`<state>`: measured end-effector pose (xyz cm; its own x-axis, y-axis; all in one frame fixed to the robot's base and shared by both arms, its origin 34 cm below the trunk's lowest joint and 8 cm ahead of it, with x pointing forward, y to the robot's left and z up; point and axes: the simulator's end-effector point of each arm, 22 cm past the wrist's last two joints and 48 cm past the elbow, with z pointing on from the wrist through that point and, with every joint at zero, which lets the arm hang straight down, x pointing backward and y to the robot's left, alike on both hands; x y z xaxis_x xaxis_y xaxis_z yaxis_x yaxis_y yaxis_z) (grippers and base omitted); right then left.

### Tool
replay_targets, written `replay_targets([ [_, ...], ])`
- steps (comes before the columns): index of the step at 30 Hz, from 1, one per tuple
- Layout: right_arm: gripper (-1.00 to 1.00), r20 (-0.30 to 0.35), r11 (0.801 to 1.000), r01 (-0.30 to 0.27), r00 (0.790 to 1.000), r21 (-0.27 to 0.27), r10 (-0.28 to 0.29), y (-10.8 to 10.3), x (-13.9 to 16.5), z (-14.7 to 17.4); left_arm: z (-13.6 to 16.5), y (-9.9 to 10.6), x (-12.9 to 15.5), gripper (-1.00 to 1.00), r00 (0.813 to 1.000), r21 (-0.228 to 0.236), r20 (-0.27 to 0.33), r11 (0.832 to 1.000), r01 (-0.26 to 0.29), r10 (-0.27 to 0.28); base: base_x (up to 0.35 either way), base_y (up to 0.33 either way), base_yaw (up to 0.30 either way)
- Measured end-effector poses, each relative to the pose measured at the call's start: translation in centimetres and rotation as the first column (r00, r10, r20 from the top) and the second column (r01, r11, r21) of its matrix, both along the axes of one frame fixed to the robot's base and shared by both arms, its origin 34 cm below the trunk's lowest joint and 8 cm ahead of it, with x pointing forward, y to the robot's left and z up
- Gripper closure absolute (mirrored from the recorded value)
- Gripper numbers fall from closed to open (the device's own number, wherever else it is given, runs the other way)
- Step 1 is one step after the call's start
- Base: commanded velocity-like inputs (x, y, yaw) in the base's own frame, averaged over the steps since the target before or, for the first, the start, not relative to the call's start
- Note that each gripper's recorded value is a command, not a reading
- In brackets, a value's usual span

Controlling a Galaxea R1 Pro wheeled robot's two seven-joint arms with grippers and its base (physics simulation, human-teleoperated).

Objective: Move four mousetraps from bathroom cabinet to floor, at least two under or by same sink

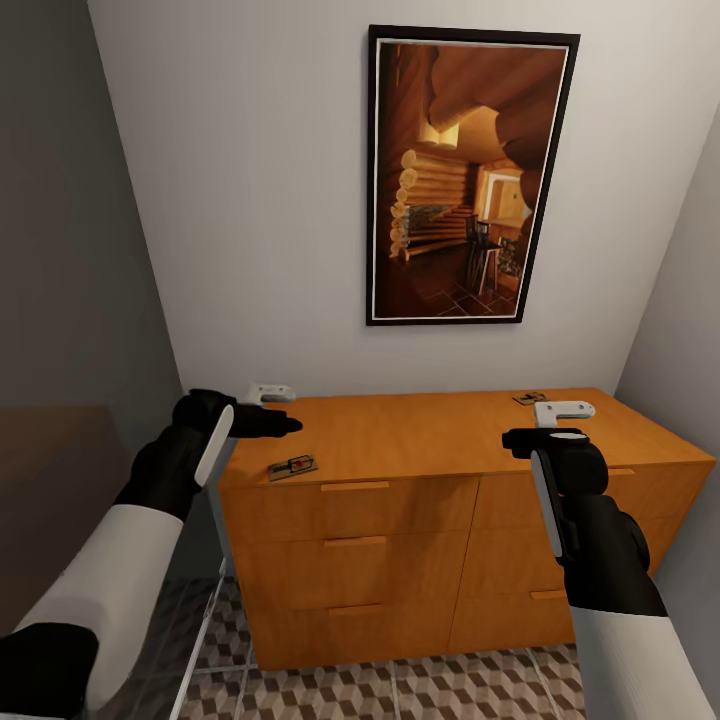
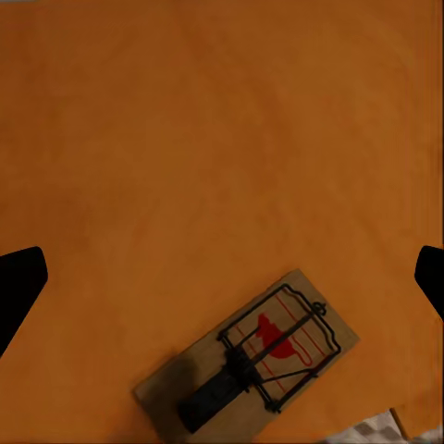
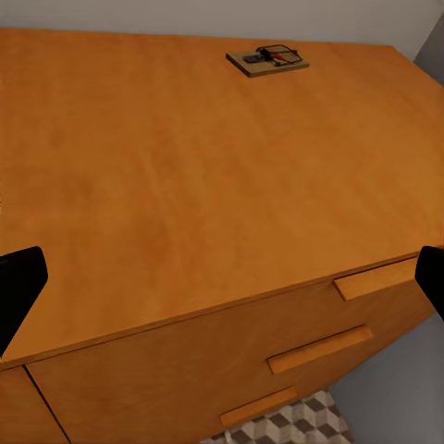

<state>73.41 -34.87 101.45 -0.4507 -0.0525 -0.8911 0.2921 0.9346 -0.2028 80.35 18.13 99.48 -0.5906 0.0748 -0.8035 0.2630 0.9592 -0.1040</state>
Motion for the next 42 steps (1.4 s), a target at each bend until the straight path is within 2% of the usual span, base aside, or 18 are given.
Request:
replay_targets([
  [8,-1.0,0.0,1.0,0.0,1.0,0.001,0.0,0.0,0.0,0.0,-0.3,-1.0,0.0,-1.0,0.999,-0.014,-0.028,0.999,0.037,-0.038,0.0,0.0,0.0],
  [23,-1.0,-0.001,1.0,0.002,1.0,0.001,-0.002,-0.1,0.0,-0.1,-1.2,-2.8,-0.5,-1.0,0.995,0.036,-0.047,0.995,0.092,-0.09,0.0,0.0,0.0],
  [32,-1.0,-0.002,1.0,0.001,1.0,0.001,-0.001,-0.1,0.0,-0.1,-1.7,-3.0,-0.6,-1.0,0.994,0.043,-0.057,0.994,0.098,-0.095,0.0,0.0,0.0],
  [42,-1.0,-0.002,1.0,0.002,1.0,0.001,-0.002,-0.1,0.0,-0.1,-3.2,-2.6,-0.7,-1.0,0.991,0.046,-0.097,0.995,0.092,-0.087,0.0,0.0,0.0],
])
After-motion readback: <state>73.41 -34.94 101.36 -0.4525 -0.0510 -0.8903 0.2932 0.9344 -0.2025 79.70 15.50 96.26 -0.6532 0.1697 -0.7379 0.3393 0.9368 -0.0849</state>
